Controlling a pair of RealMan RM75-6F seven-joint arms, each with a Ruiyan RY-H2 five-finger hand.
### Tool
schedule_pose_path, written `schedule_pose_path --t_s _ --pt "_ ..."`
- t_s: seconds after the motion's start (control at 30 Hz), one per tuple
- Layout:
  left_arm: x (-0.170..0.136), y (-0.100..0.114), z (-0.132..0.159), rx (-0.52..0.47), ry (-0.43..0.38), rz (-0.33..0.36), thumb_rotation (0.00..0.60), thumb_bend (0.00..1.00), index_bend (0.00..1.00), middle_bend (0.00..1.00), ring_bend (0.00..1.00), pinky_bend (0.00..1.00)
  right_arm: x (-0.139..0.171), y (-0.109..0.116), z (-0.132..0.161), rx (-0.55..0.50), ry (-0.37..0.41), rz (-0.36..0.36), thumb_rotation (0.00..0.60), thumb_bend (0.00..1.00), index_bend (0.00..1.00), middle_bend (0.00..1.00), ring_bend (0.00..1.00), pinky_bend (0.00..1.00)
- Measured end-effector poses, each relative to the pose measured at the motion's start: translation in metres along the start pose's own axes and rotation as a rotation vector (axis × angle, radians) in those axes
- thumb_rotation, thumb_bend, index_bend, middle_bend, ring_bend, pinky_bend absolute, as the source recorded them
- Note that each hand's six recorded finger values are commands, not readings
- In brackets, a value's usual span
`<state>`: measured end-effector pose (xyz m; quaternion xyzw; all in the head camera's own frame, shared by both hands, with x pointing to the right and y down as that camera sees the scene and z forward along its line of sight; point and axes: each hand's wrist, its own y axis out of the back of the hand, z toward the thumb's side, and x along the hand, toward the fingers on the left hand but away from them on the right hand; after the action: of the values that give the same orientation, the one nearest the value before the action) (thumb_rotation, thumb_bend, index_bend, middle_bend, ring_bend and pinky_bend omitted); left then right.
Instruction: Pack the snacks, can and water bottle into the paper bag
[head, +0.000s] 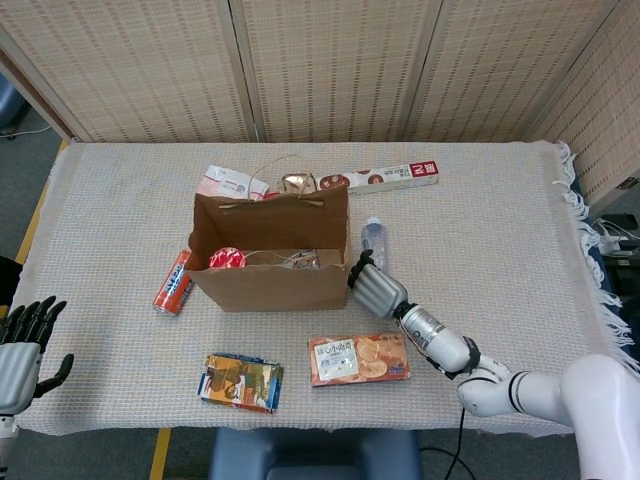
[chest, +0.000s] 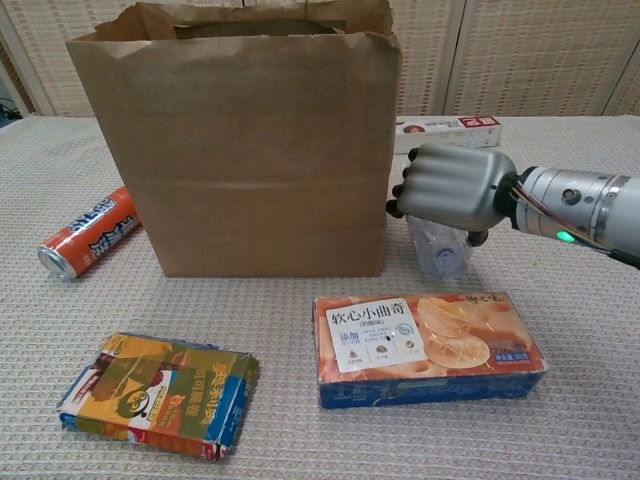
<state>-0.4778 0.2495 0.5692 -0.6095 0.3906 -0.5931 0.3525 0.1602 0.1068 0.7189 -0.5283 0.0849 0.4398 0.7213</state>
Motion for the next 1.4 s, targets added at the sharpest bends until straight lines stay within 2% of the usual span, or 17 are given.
schedule_pose_path --t_s 0.1,0.17,0.23,0.27,0.33,0.43,0.53,0.77,0.97,1.17,1.4 --pt "0.0 0.0 0.0 0.0 0.001 0.001 0.6 0.39 0.06 0.0 0.0 0.0 -0.001 -0.003 -0.001 0.004 -0.011 0.012 0.6 0.0 0.09 0.28 0.16 0.17" --pt "0.0 0.0 0.0 0.0 0.001 0.001 0.6 0.39 0.06 0.0 0.0 0.0 -0.004 -0.007 0.001 0.011 -0.018 0.034 0.6 0.0 0.07 0.26 0.15 0.16" --pt "0.0 0.0 0.0 0.0 0.002 0.002 0.6 0.39 0.06 0.0 0.0 0.0 -0.006 -0.01 0.005 0.027 -0.023 0.057 0.6 0.0 0.14 0.27 0.19 0.18" --pt "0.0 0.0 0.0 -0.001 0.002 0.002 0.6 0.39 0.06 0.0 0.0 0.0 -0.007 -0.011 0.007 0.036 -0.023 0.063 0.6 0.0 0.21 0.29 0.24 0.21" --pt "0.0 0.0 -0.001 -0.002 0.002 0.001 0.6 0.39 0.06 0.0 0.0 0.0 -0.01 -0.009 0.016 0.05 -0.015 0.064 0.6 0.02 0.37 0.37 0.37 0.29" --pt "0.0 0.0 -0.001 -0.003 0.002 0.0 0.6 0.39 0.06 0.0 0.0 0.0 -0.009 -0.008 0.019 0.05 -0.009 0.055 0.6 0.09 0.51 0.47 0.47 0.36" --pt "0.0 0.0 -0.001 -0.002 0.001 0.0 0.6 0.39 0.06 0.0 0.0 0.0 -0.005 -0.006 0.014 0.048 -0.012 0.04 0.6 0.17 0.58 0.52 0.51 0.39" --pt "-0.001 0.0 -0.001 0.0 0.002 0.001 0.6 0.39 0.06 0.0 0.0 0.0 0.004 -0.002 0.004 0.043 -0.027 0.005 0.6 0.2 0.6 0.54 0.53 0.42" --pt "-0.001 0.0 0.0 0.004 0.003 0.003 0.6 0.39 0.06 0.0 0.0 0.0 0.033 0.024 -0.038 0.0 -0.12 -0.113 0.6 0.2 0.6 0.54 0.53 0.42" --pt "-0.001 0.0 0.0 0.007 0.003 0.004 0.6 0.39 0.06 0.0 0.0 0.0 0.072 0.059 -0.101 -0.015 -0.268 -0.236 0.6 0.2 0.6 0.54 0.53 0.42" --pt "-0.001 0.0 0.001 0.012 0.003 0.006 0.6 0.39 0.06 0.0 0.0 0.0 0.101 0.117 -0.154 0.039 -0.38 -0.347 0.6 0.2 0.6 0.54 0.53 0.42"
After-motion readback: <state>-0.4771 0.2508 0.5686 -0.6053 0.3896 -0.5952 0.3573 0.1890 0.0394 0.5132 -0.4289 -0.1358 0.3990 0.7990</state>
